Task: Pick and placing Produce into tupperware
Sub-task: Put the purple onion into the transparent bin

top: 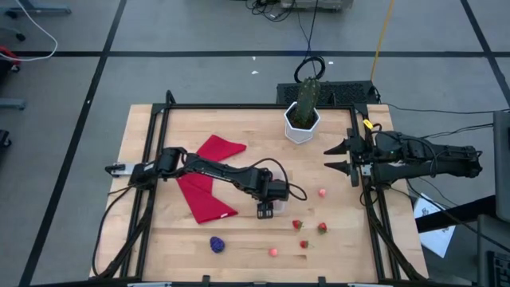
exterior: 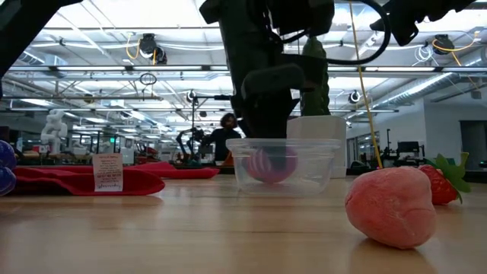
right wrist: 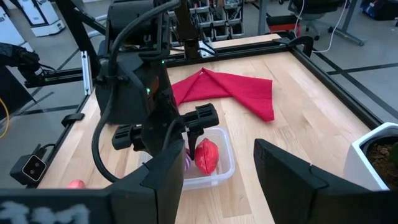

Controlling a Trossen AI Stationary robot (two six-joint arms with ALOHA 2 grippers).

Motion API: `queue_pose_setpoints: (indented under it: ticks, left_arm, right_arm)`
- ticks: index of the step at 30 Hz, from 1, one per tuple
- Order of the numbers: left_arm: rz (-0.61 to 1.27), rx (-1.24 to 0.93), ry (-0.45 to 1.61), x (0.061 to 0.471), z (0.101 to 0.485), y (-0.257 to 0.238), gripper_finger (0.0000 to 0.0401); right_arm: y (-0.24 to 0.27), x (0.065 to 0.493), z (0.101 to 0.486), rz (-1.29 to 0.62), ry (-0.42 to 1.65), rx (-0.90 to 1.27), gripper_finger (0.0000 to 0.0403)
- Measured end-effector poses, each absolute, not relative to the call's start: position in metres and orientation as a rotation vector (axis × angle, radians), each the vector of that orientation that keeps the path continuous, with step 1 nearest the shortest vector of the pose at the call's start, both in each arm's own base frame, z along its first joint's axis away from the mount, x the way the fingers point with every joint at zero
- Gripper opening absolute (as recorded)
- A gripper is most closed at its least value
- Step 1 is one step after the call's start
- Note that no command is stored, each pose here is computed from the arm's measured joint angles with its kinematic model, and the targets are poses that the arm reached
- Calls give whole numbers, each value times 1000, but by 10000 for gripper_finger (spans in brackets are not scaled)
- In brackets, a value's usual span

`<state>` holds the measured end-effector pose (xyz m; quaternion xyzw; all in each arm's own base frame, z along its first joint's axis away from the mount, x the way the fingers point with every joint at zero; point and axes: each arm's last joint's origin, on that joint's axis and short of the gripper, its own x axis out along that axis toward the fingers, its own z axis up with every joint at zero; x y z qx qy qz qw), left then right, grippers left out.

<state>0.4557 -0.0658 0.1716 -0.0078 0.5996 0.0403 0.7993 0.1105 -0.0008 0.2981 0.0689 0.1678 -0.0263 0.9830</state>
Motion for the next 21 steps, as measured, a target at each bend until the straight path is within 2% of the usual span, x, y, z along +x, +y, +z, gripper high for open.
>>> queue_pose_setpoints:
  ticks: [21]
  left_arm:
    - [90,-23,1288,456,171,-63,269]
  right_arm:
    - [-1,111,298,-54,337,144,185]
